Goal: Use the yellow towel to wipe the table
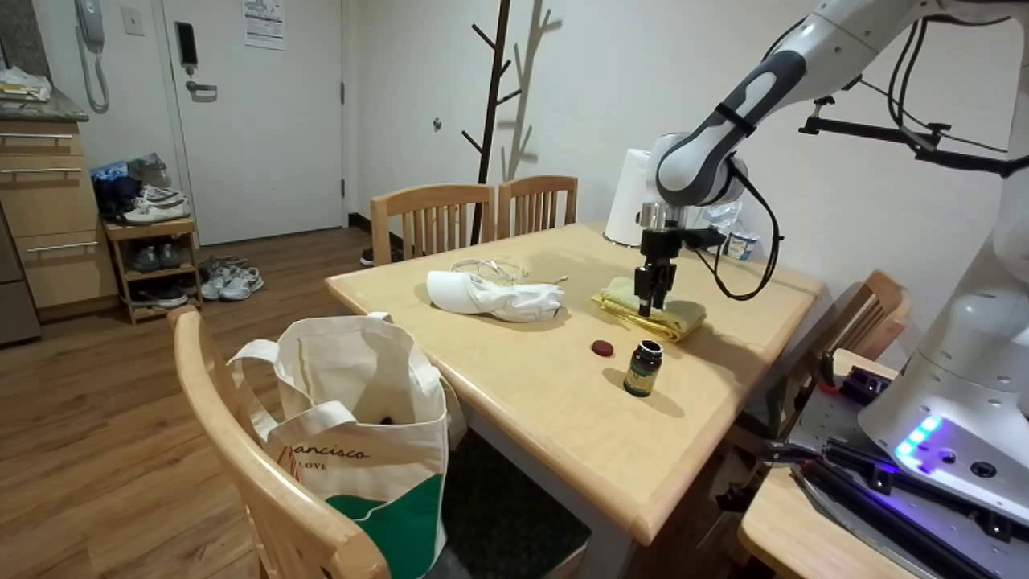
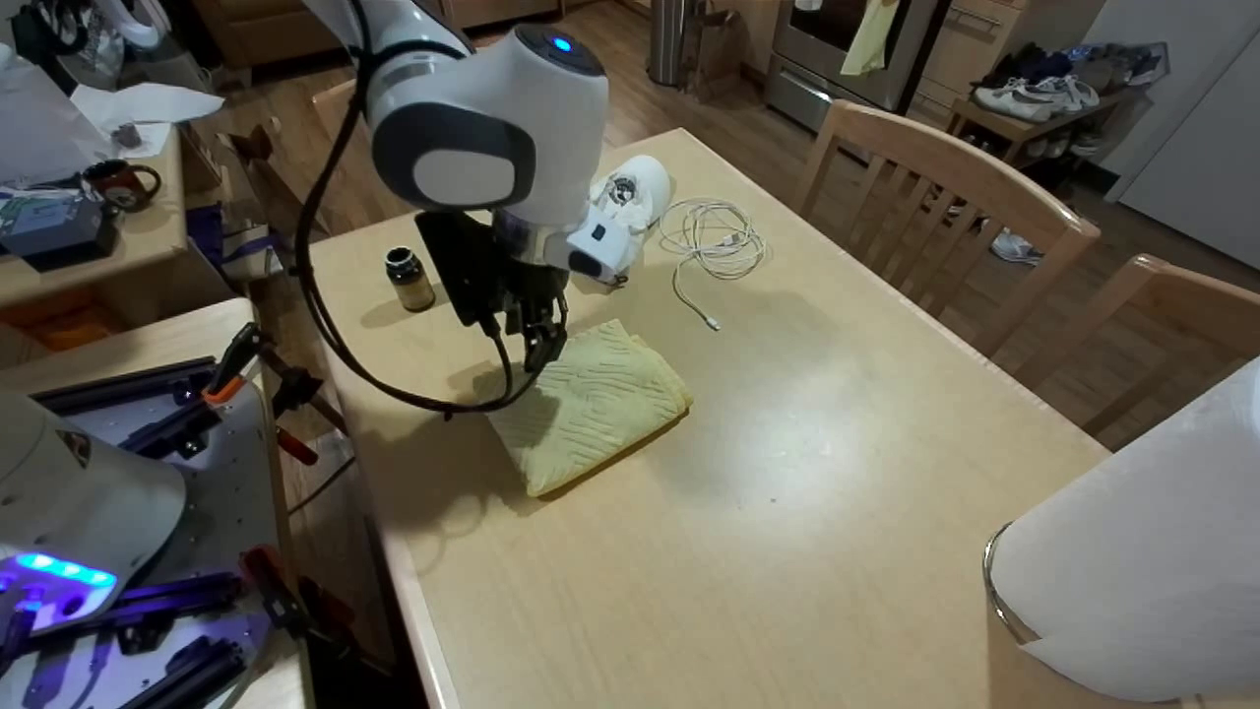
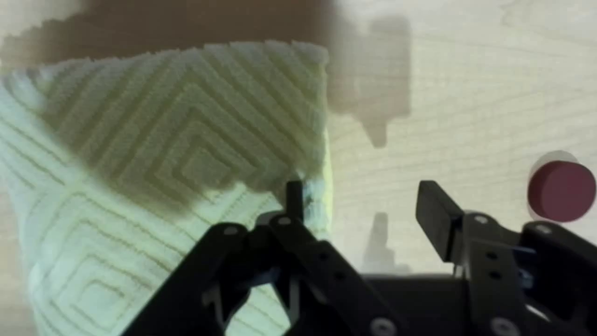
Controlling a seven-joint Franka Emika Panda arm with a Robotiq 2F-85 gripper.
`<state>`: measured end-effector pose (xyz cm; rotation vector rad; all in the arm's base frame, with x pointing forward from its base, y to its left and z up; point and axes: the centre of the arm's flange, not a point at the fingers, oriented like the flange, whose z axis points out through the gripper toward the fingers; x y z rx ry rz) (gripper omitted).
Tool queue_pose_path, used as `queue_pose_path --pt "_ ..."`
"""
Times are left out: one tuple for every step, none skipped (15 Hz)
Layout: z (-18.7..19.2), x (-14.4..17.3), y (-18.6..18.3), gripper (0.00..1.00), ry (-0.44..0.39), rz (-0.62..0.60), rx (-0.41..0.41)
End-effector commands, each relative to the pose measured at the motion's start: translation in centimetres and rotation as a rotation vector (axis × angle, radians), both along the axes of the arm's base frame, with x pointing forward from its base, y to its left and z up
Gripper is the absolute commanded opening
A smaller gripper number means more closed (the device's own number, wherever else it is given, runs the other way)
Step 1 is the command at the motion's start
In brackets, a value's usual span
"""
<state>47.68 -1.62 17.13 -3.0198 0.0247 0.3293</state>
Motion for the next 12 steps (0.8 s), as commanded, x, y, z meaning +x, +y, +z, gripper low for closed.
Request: queue_pose_path --pt "5.8 -0.5 0.8 0.94 -0.063 -0.013 -0.041" --pt "7.1 -0.3 0.9 0.98 -0.087 -0.015 -0.046" --pt "8.6 -0.2 0.8 1.00 -0.105 -0.016 -0.048" --pt "9.9 -0.2 0.7 1.00 -0.117 -0.019 -0.049" --pt "11.4 -0.2 0.5 1.00 -0.119 -0.036 -0.041" --pt "12.8 -0.4 0.1 1.00 -0.103 -0.045 -0.027" --pt "13.9 -0.5 -0.3 1.00 -0.075 -0.047 -0.016" --pt "14.7 -0.9 -0.7 1.00 -0.053 -0.041 0.003" --pt "15.4 -1.5 -1.0 1.00 -0.009 -0.021 0.024" --pt "15.8 -2.3 -1.0 1.00 0.030 0.010 0.043" --pt "15.8 -3.3 -1.0 1.00 0.081 0.051 0.067" --pt "14.8 -1.9 -0.7 1.00 0.028 0.006 0.025"
